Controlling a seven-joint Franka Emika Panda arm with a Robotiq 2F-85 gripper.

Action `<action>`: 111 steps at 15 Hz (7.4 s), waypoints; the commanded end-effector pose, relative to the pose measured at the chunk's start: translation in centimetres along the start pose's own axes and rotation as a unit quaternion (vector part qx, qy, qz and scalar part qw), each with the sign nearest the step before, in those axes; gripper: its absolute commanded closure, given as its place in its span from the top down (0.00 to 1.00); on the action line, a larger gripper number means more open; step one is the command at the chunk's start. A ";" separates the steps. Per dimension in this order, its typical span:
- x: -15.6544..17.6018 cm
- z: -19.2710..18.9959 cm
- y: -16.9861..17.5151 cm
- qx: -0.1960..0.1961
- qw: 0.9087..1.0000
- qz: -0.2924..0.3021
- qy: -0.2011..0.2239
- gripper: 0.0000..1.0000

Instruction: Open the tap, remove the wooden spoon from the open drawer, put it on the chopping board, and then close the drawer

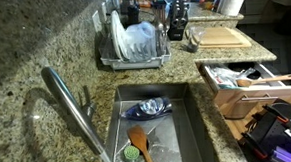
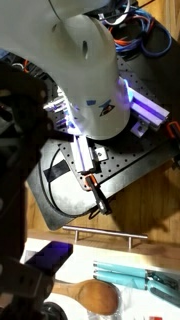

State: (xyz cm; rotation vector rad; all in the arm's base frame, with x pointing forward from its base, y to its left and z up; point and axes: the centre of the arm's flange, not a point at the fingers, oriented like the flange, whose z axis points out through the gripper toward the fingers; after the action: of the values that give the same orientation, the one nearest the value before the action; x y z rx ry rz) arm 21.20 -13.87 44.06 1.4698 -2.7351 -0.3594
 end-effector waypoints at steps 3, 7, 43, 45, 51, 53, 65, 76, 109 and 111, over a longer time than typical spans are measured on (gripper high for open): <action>-0.2 2.7 -2.3 -0.024 0.997 0.041 0.065 1.00; 1.7 6.9 -6.0 0.010 0.985 0.148 0.091 1.00; 14.5 7.9 -9.1 0.057 0.765 0.629 0.126 1.00; 15.5 8.2 -8.7 0.084 0.816 0.565 0.089 1.00; 18.7 12.3 -11.6 0.112 0.877 0.467 -0.014 1.00; 18.6 13.6 -12.8 0.054 0.885 0.462 -0.032 1.00; 15.8 15.2 -14.9 0.194 0.939 0.284 0.006 1.00; 15.6 19.3 -18.4 0.180 0.966 0.181 -0.045 1.00; 16.7 15.5 -15.7 0.146 0.979 0.136 0.046 1.00; 16.0 17.3 -16.5 0.147 0.976 0.145 0.065 1.00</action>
State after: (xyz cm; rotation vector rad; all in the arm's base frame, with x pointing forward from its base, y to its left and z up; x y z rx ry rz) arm 23.66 -32.49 22.38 1.0650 -2.9276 0.1517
